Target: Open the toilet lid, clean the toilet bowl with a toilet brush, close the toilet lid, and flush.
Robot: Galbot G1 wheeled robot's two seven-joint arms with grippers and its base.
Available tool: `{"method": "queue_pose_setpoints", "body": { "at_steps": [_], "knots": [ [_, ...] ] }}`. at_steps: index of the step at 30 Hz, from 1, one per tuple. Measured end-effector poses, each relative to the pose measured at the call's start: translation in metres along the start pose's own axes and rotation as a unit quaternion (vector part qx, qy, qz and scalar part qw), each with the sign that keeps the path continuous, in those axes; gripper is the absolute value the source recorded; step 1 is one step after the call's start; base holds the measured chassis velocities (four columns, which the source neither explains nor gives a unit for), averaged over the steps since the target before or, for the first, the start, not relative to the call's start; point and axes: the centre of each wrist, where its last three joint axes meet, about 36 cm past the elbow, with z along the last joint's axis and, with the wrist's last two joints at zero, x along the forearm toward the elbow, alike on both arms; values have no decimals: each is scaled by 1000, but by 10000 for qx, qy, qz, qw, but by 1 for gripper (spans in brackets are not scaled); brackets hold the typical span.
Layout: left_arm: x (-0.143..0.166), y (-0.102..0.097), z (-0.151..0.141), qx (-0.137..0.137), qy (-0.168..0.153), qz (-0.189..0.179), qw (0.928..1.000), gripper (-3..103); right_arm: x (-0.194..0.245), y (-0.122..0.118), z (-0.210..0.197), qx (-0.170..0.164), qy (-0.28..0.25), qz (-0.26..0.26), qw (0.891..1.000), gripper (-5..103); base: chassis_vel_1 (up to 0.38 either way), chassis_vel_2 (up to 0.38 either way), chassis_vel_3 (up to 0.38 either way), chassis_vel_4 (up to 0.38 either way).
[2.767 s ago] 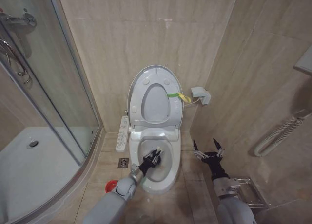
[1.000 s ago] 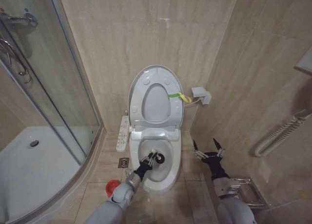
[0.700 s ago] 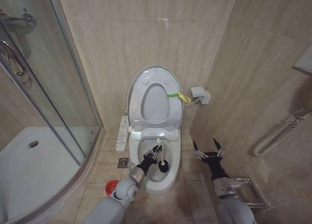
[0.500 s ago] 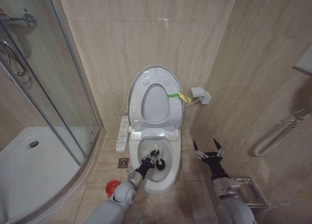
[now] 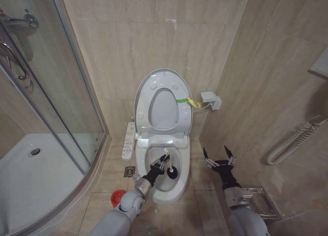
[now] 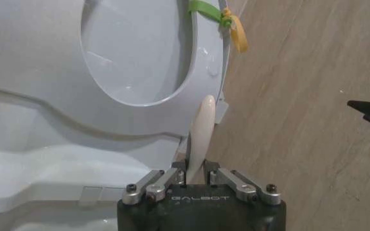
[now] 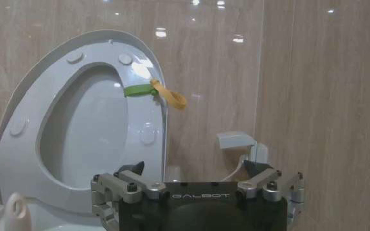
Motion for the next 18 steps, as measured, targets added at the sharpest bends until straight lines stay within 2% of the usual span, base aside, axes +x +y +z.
{"method": "queue_pose_setpoints", "body": {
  "at_steps": [6, 10, 13, 18],
  "knots": [
    [6, 16, 31, -63, 334, -95, 9994, 18, 0, 0, 0, 0, -1, 0, 10000, 100, 0, 0, 0, 0],
    [7, 28, 52, -231, 589, -43, 9980, 18, 0, 0, 0, 0, 0, 0, 10000, 100, 0, 0, 0, 0],
    [4, 27, 52, -238, 596, -33, 9979, 18, 0, 0, 0, 0, 1, -1, 10000, 100, 0, 0, 0, 0],
    [-3, 11, 34, -170, 390, 67, 9991, 19, 0, 0, 0, 0, 0, 0, 10000, 100, 0, 0, 0, 0]
  ]
}}
